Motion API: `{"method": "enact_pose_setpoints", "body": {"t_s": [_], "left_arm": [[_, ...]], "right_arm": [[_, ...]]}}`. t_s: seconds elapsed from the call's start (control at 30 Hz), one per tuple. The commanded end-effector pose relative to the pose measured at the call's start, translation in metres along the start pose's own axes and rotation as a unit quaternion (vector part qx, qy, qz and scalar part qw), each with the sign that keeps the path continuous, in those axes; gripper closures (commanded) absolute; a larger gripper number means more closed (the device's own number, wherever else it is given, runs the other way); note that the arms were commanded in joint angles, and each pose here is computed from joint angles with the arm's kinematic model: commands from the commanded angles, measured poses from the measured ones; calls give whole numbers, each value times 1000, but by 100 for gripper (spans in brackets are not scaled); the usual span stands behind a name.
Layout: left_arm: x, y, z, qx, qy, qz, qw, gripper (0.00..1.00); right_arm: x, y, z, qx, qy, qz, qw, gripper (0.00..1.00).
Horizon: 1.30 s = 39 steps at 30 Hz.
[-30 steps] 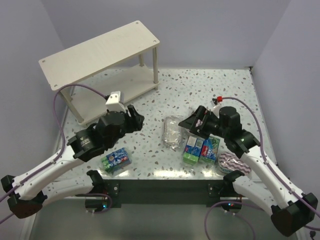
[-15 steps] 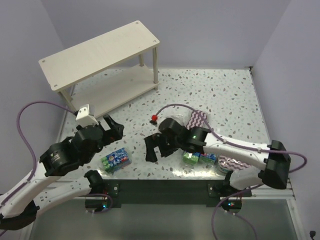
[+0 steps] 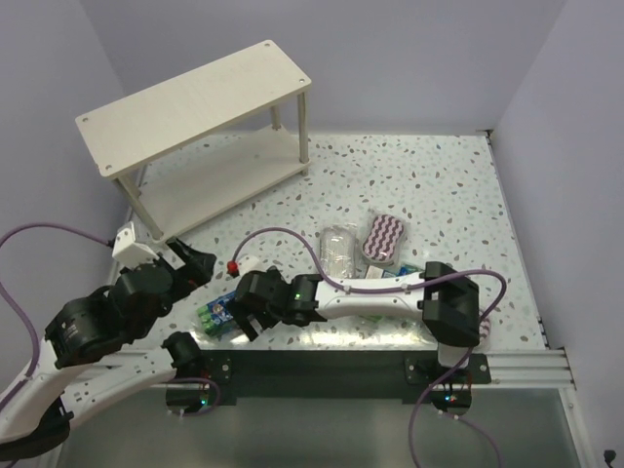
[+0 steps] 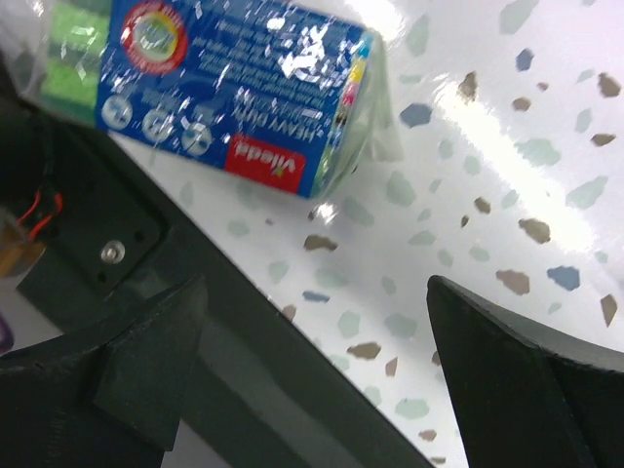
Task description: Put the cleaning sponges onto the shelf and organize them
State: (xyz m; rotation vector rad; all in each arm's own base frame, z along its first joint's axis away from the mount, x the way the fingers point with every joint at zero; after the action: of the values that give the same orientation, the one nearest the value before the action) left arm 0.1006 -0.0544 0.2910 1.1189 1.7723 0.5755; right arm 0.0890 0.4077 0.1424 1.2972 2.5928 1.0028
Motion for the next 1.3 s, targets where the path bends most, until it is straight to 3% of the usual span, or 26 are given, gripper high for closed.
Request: {"method": "enact_pose_setpoints", "body": {"t_s": [0.0,0.2,0.3,0.43,0.6,0.73,0.77,0.8,0.83,0.87,0.93,1.13,1.27], "left_arm": [[9,2,-5,-6,11,-24,1000,0],[15,5,-12,-15,-8,-45,999,0],[15,4,-13,-14,-14,-48,999,0],[14,4,-14,-12,-20,-46,999,0],[14,4,-14,-11,-22,-44,999,0],[10,1,-11,-8,-30,-38,999,0],[9,1,-11,-6,-32,-36,999,0],[8,0,-10,-4,-32,-34,999,0],[7,0,-10,-2,-36,-30,999,0],[6,-1,-10,-1,-38,-26,999,0],[1,0,-9,-1,-55,-14,998,0],[-24,-5,-3,7,-120,32,992,0],[-49,-22,11,45,-162,84,982,0]], "right_arm": [[9,38,4,-92,-10,22,995,2],[16,54,11,-138,12,54,989,2],[13,61,25,-123,35,85,988,2],[4,61,42,-92,53,116,988,13],[-5,47,56,-61,42,116,991,21],[-9,44,65,-33,70,130,988,42],[-10,44,64,-29,77,135,987,57],[-14,42,63,-27,82,140,986,65],[-16,43,59,-30,85,145,985,72],[-20,43,49,-35,88,149,984,87],[-28,50,35,-43,96,163,981,100],[-70,73,-45,-85,101,219,967,100],[-97,83,-102,-122,101,242,957,100]]}}
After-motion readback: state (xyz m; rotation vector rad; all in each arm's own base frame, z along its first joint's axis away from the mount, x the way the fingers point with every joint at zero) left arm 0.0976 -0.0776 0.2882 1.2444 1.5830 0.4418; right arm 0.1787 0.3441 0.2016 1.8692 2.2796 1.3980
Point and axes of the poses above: each gripper's point midway between its finger pads, its own z axis out along the fingers, its own x axis along the line the jaws close on, y = z × x, the point moved 6 cm from there along -z, back along the fingers, and after that the axes turned 6 degrees about z, right-handed, at the moved point
